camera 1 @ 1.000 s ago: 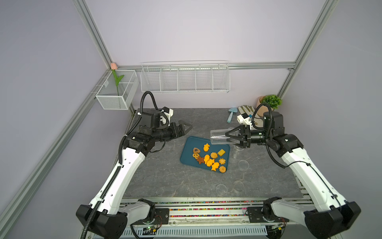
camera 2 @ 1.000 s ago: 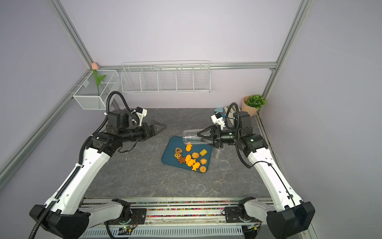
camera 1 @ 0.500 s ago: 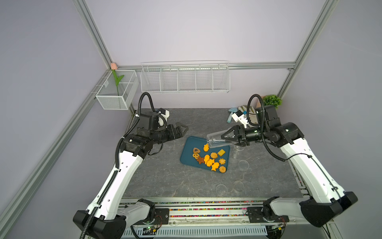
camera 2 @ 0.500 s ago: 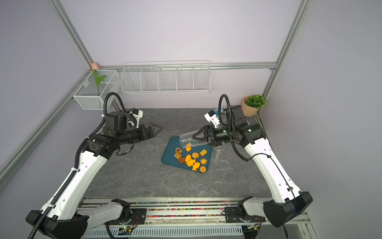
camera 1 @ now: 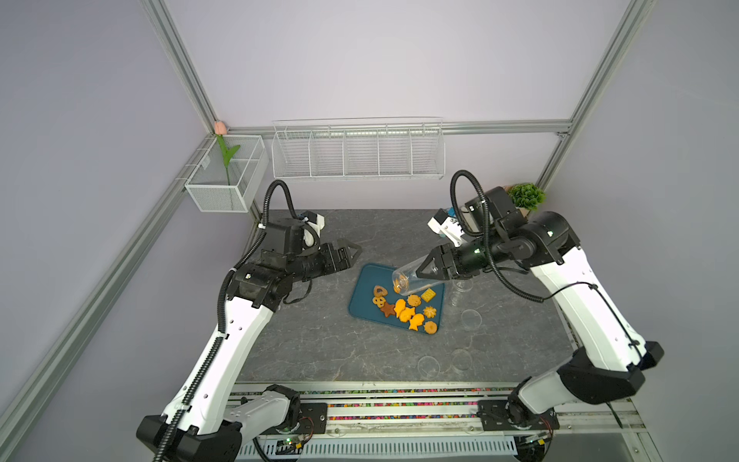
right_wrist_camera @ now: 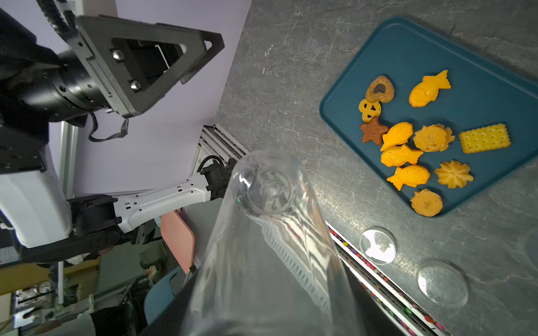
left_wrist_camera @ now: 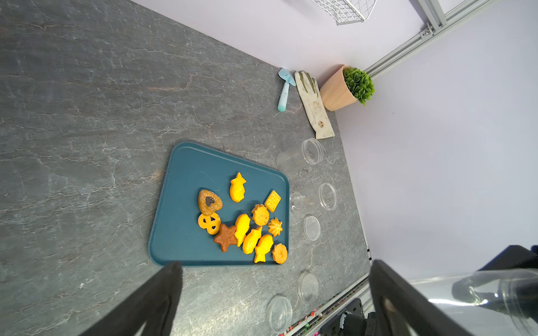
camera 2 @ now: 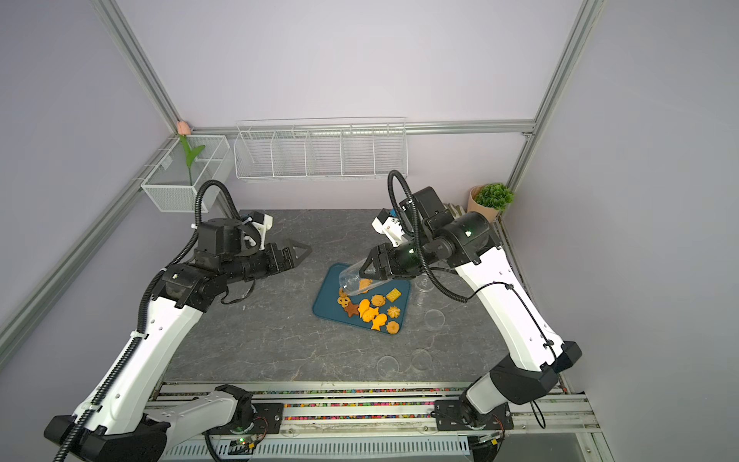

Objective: Pour the cookies out of the jar
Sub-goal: Place the jar at the center of the board.

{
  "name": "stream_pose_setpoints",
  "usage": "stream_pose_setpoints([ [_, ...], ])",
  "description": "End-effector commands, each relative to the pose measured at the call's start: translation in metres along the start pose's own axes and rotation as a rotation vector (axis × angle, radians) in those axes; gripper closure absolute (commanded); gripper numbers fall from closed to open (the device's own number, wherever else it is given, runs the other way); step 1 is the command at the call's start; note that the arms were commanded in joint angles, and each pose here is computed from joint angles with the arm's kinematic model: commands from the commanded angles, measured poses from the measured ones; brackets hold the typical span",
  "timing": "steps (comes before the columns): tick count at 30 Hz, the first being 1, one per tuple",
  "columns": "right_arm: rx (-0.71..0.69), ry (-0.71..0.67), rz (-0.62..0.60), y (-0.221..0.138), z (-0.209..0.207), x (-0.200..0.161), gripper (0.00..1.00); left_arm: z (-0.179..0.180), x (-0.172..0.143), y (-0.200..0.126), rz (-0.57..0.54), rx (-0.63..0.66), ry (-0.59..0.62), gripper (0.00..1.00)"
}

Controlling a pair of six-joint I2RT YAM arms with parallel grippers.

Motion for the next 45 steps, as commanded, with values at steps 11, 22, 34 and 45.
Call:
stream_pose_setpoints([
  [11,-0.428,-0.163,0.193,0.050,0.016,-0.031,0.43,0.016,-0.019,-0.009,0.028,0.077,0.038,0.00],
  [22,-0.633,-0.232,0.349,0.111,0.007,-0.060,0.42,0.035,-0.040,-0.019,0.021,0.155,0.035,0.00],
  [34,-0.701,-0.210,0.490,0.157,-0.012,-0.090,0.41,0.060,-0.070,-0.018,0.044,0.220,0.015,0.00],
  [45,-0.680,-0.166,0.486,0.191,-0.037,-0.115,0.41,0.089,-0.100,-0.008,0.045,0.274,-0.093,0.00],
])
Point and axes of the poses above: each gripper's point midway between its finger pads, its own y axis out along the fingers, its own z axis along the line the jaws close on, x = y × z, the point moved 5 cm from there along -y, back along the fingers, and after that the axes turned 1 degree about y, right-handed, at the moved point
